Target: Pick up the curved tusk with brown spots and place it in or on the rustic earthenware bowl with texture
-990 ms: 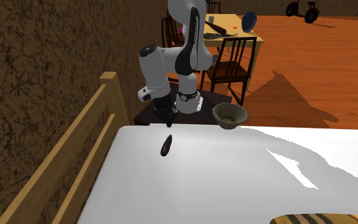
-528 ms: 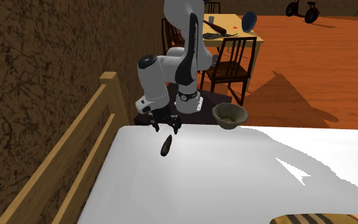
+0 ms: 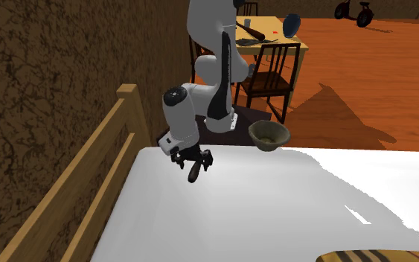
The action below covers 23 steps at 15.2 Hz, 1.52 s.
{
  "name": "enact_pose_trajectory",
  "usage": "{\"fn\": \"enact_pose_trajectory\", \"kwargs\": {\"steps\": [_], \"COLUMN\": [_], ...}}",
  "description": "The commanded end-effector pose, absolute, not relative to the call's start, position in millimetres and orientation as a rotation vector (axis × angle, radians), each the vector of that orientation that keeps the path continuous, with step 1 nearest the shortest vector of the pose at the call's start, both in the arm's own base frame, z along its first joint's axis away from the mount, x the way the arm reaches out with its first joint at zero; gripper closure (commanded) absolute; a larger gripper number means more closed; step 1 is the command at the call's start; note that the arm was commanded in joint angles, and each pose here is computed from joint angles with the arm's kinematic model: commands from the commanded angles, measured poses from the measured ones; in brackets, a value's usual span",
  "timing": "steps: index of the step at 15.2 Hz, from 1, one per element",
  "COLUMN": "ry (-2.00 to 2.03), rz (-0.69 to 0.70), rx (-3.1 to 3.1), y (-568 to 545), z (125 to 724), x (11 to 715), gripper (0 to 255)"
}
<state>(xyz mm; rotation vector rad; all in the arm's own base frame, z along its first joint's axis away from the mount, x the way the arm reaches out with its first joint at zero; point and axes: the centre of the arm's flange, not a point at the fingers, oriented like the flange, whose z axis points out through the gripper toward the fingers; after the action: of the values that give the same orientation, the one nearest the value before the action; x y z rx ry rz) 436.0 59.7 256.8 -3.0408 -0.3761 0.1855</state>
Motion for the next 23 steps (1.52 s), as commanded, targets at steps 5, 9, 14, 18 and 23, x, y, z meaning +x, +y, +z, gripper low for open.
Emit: {"fn": "enact_pose_trajectory", "kwargs": {"steps": [5,9,14,18,23], "ry": [-0.377,-0.377,-0.377,-0.377,-0.377], "rz": [0.185,0.185,0.185,0.185,0.185], "rx": [-3.041,-3.041,-3.041,-3.041,-3.041], "y": [61,61,60,60,61], "z": [239,239,239,239,255], "x": [433,433,433,433,433], "gripper": [0,0,255,255,255]}}
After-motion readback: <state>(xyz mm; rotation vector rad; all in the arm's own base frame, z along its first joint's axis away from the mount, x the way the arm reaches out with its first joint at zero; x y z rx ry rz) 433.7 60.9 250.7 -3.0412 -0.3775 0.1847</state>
